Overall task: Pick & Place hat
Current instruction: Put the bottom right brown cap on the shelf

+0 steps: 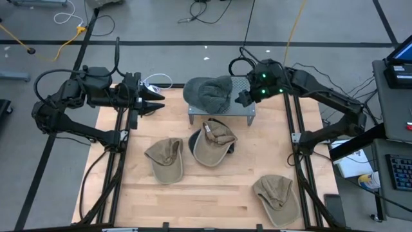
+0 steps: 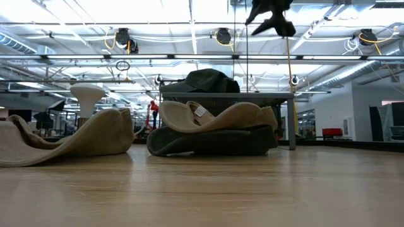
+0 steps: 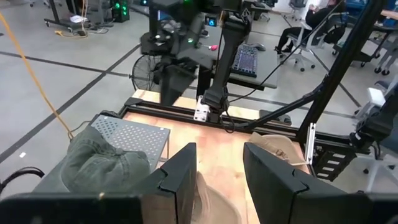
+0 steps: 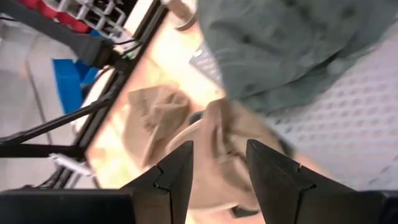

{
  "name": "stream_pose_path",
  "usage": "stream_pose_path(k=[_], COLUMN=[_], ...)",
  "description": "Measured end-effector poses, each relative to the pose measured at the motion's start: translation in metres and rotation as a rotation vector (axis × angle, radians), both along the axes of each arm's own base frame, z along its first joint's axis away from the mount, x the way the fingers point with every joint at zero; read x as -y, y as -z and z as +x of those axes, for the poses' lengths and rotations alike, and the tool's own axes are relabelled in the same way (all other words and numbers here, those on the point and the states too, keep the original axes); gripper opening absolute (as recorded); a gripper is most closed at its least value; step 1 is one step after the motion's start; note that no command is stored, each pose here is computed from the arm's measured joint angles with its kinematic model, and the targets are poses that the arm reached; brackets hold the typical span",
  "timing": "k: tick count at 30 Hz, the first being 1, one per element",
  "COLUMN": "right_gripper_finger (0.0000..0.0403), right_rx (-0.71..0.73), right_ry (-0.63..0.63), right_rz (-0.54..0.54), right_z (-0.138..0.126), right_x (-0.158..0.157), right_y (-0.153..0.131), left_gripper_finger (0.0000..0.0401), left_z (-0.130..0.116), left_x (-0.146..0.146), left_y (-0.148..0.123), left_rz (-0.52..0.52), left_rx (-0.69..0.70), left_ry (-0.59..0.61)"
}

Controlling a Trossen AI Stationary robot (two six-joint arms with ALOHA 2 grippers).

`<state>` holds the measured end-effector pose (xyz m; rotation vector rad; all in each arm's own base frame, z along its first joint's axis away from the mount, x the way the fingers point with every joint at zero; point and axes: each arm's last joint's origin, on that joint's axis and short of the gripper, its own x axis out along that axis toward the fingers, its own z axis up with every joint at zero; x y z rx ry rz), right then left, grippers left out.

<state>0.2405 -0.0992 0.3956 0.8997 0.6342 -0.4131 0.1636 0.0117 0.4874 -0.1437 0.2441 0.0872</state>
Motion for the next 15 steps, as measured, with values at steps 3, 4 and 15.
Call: stream_pose_path(k=[3, 4, 15], right_gripper_finger=[0.0141, 0.0141, 0.0139], right_rx=[0.010, 0.011, 0.004], right_ry=[-0.011, -0.018, -0.096], right_rz=[0.040, 0.052, 0.179], right_z=[0.002, 0.004, 0.014], right_x=[-0.013, -0.017, -0.065], right_y=[-0.002, -0.002, -0.003], left_gripper_finger=[0.0136, 0.0136, 0.0136], left_z=[0.000, 0.000, 0.000], left_x=[0.000, 0.000, 0.000], left_y=[0.000, 0.000, 0.000], left_rz=[-0.007, -0.008, -0.030], left_rx=[0.001, 0.001, 0.002], left_ry=[-0.002, -0.002, -0.008])
